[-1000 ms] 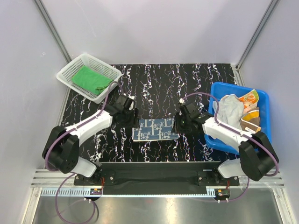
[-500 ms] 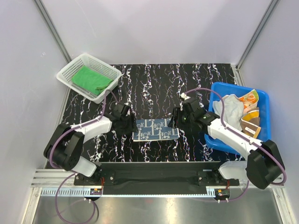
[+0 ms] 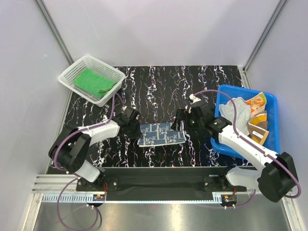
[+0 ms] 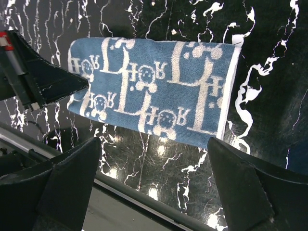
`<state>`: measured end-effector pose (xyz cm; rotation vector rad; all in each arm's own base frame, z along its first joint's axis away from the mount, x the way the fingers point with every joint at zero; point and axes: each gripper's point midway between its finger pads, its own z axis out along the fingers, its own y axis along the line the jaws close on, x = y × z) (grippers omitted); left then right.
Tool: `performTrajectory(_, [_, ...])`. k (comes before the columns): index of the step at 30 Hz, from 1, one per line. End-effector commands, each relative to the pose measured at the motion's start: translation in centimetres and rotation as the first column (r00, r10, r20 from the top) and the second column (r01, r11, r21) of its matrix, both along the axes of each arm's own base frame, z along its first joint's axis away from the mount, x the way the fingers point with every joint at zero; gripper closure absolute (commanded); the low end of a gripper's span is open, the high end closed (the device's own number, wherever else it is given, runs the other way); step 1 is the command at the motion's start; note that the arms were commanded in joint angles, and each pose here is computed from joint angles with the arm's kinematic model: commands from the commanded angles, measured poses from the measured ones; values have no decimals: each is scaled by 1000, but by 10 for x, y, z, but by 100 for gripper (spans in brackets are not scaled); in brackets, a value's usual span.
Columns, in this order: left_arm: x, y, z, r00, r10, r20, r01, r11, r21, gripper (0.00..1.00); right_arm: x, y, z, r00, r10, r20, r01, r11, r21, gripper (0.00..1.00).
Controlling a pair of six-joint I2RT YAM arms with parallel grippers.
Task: Fold and stack the towels
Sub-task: Neatly place the folded towel into the bin
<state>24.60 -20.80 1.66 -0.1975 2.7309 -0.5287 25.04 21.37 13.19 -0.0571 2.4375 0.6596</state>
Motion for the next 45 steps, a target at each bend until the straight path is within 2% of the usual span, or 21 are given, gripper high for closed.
performTrajectory(1, [-15,21,-16,996,16,-82,-5,992,129,96,2,-2,16,998,-17,58,16,1000,8,0])
performTrajectory(2, [-6,17,-8,998,-7,-60,15,992,129,100,2,-2,18,998,-17,61,16,1000,14,0])
performTrajectory(7, [12,14,20,994,-109,-8,109,979,171,100,1,-3,28,996,-22,82,20,999,32,0])
performTrajectory(10, [31,31,44,987,-154,36,136,943,305,100,0,-4,35,995,-24,99,20,999,41,0])
performTrajectory(12, [42,46,55,981,-183,67,141,904,404,100,-1,-5,41,993,-25,114,19,999,50,0])
performTrajectory(17, [73,68,87,961,-250,117,150,829,539,100,-1,-5,53,989,-21,144,12,998,64,0])
performTrajectory(22, [110,114,111,952,-284,117,120,695,709,100,2,0,57,986,1,165,-13,997,71,0])
performTrajectory(24, [127,130,122,950,-279,139,89,670,737,100,5,1,56,985,11,174,-22,998,62,0])
performTrajectory(25, [133,137,127,942,-307,136,99,640,762,100,7,2,56,984,13,179,-24,998,59,0])
performTrajectory(29, [173,174,150,941,-262,214,-13,605,796,100,19,7,47,982,30,185,-36,999,27,0])
performTrajectory(31, [195,186,178,935,-237,266,-80,587,806,100,27,9,47,979,39,202,-42,999,8,0])
performTrajectory(32, [203,193,175,941,-226,253,-83,569,818,100,30,11,39,981,48,187,-47,999,-10,0])
performTrajectory(33, [217,204,193,932,-200,302,-139,573,808,100,34,13,39,978,61,199,-59,998,-19,0])
performTrajectory(35, [234,219,193,934,-192,303,-151,557,817,100,40,17,25,982,80,168,-73,996,-46,0])
performTrajectory(36, [246,226,207,920,-178,349,-205,541,816,100,42,20,25,982,89,169,-82,995,-50,0])
performTrajectory(38, [260,243,204,922,-178,344,-218,495,841,100,47,24,18,983,95,158,-87,995,-58,0])
performTrajectory(40, [281,252,205,914,-183,362,-239,479,844,100,52,27,16,982,101,160,-93,994,-56,0])
performTrajectory(45, [314,280,202,917,-150,371,-262,476,839,100,65,30,16,977,108,182,-92,991,-93,0])
